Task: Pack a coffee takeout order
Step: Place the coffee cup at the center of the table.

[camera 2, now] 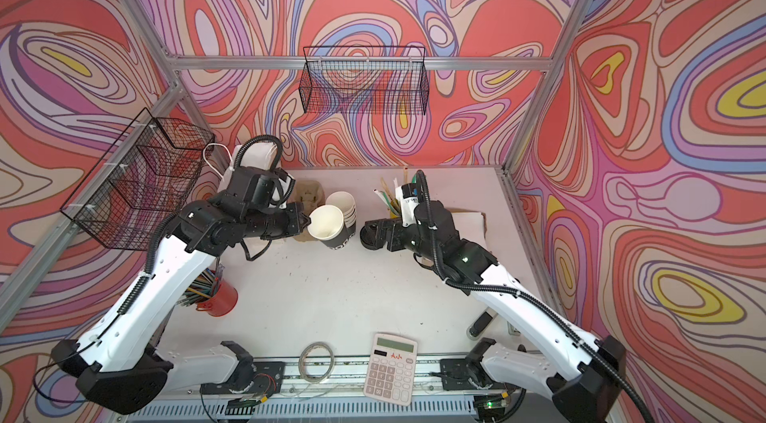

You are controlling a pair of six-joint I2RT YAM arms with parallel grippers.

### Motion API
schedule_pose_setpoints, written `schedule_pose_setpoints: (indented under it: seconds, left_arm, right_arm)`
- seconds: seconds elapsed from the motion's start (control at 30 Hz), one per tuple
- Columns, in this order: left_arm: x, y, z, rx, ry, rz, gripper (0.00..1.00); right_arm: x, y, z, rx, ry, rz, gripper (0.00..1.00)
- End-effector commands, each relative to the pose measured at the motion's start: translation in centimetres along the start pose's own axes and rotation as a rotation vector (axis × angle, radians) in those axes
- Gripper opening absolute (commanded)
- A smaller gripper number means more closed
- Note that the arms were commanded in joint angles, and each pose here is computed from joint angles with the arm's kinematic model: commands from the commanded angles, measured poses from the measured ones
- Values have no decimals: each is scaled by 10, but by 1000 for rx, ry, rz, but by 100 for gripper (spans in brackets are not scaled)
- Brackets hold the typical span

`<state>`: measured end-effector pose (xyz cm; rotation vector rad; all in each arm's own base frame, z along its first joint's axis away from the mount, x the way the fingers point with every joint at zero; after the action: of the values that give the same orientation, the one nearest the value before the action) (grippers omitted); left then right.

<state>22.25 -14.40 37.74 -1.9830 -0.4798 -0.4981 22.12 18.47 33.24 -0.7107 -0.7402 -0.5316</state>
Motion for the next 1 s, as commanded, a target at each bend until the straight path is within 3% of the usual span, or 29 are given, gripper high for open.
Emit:
schedule_pose_setpoints:
  seconds: [0.0, 0.23, 0.4, 0.63, 0.97]
  left_arm:
    - [-18, 1, 3, -19, -3, 41, 0]
    - [-50, 32, 9, -38, 1, 89, 0]
    - [-63, 54, 18, -2, -13, 127, 0]
    - [-78, 89, 26, 35, -33, 180, 0]
    - [-94, 129, 29, 125, -25, 168, 0]
  right_arm:
    - [-7, -10, -1, 16, 16, 34, 97]
    - [-16, -19, -3, 13, -17, 90, 95]
    - [-35, -6, -7, 48, 12, 196, 93]
    - [-58, 7, -13, 35, 31, 251, 92]
    - [-69, 17, -22, 11, 43, 240, 91]
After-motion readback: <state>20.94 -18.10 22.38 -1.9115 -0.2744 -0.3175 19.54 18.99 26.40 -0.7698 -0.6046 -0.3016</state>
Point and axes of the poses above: each gripper's point midway between its finger pads, its own y axis out along the fingers, its own z axis along the line the jaws close on, x = y × z, the point moved 9 cm from there along -y, back along the fingers, and after that the axes turned 4 degrees about y, right-handed, at the moved point
